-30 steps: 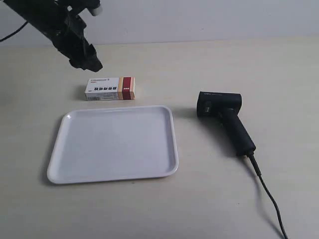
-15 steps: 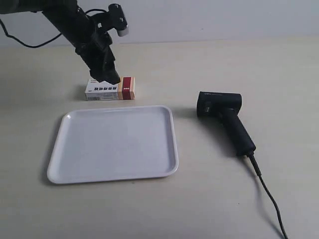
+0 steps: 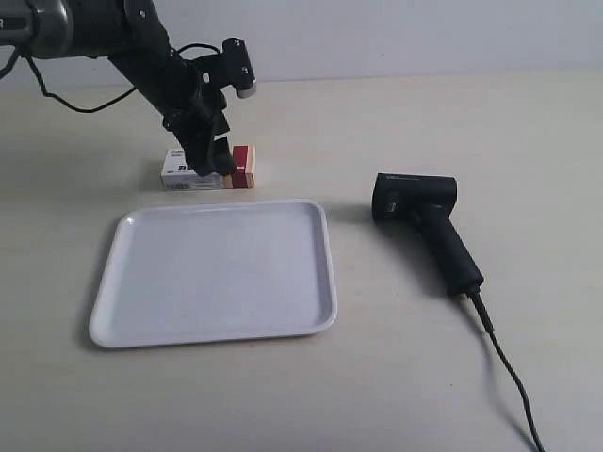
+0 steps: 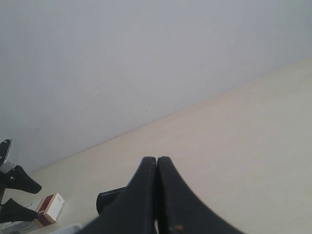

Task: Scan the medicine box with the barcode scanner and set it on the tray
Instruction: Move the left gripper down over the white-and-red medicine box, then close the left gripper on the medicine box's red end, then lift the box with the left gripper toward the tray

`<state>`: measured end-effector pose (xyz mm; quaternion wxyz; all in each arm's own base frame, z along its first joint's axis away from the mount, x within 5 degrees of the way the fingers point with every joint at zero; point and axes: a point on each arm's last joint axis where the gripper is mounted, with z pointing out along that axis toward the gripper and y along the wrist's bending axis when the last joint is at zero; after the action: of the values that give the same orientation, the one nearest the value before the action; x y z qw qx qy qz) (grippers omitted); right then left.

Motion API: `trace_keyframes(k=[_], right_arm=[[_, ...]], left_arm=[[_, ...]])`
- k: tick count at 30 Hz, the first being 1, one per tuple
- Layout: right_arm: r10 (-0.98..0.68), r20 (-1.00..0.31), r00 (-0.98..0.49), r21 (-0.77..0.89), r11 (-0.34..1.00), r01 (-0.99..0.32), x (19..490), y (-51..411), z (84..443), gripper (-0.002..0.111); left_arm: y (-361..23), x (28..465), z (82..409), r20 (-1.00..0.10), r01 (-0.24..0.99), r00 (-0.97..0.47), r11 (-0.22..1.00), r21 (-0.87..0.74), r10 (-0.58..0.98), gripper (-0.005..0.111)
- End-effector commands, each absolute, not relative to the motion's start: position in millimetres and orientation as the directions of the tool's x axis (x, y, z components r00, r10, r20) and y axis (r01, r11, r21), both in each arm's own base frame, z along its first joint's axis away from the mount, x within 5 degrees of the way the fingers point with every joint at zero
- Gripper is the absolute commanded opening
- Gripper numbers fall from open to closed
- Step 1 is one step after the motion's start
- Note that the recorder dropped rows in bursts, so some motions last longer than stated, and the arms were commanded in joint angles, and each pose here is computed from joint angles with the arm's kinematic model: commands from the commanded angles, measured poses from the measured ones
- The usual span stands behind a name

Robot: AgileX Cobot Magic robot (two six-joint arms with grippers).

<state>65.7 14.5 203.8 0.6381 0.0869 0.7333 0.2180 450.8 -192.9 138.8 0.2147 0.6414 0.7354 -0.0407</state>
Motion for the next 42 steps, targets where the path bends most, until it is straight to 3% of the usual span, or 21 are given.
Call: trace_keyframes(k=[1,11,14,20,24,29,34,38,42], right_arm=[[0.389,-0.907,-0.158,0.412,0.897,-0.157,66,14,206,0.0],[0.389,-0.907,-0.158,0.412,0.897,-0.157,66,14,206,0.0],[0.389,-0.907,-0.158,0.412,0.897,-0.157,66,14,206,0.0],[0.389,-0.909,-0.152,0.41,0.898,-0.159,66,14,207,0.0],[0.378,-0.915,-0.14,0.398,0.903,-0.163,66,14,208,0.0],[0.379,-0.916,-0.134,0.398,0.903,-0.162,67,14,208,0.0],[0.358,-0.914,-0.193,0.386,0.912,-0.138,74,15,209,0.0],[0.26,-0.889,-0.378,0.34,0.926,-0.163,100,30,210,0.0],[-0.023,-0.78,-0.625,0.212,0.931,-0.298,151,76,201,0.0]], left_arm=[[-195,454,133,-0.372,0.957,-0.066,0.165,0.239,0.926,0.069],[-199,461,115,-0.369,0.964,-0.093,0.176,0.198,0.925,0.066],[-199,462,110,-0.367,0.965,-0.102,0.181,0.189,0.925,0.05],[-199,463,115,-0.367,0.961,-0.096,0.182,0.208,0.925,0.0],[-198,463,151,-0.413,0.935,-0.14,0.257,0.244,0.9,0.0],[-194,452,230,-0.537,0.861,-0.247,0.438,0.261,0.806,0.0],[-180,417,315,-0.647,0.715,-0.503,0.697,0.06,0.572,0.0],[-168,381,326,-0.617,0.655,-0.617,0.753,-0.059,0.488,0.0],[-154,332,316,-0.7,0.572,-0.644,0.802,-0.174,0.308,0.0]])
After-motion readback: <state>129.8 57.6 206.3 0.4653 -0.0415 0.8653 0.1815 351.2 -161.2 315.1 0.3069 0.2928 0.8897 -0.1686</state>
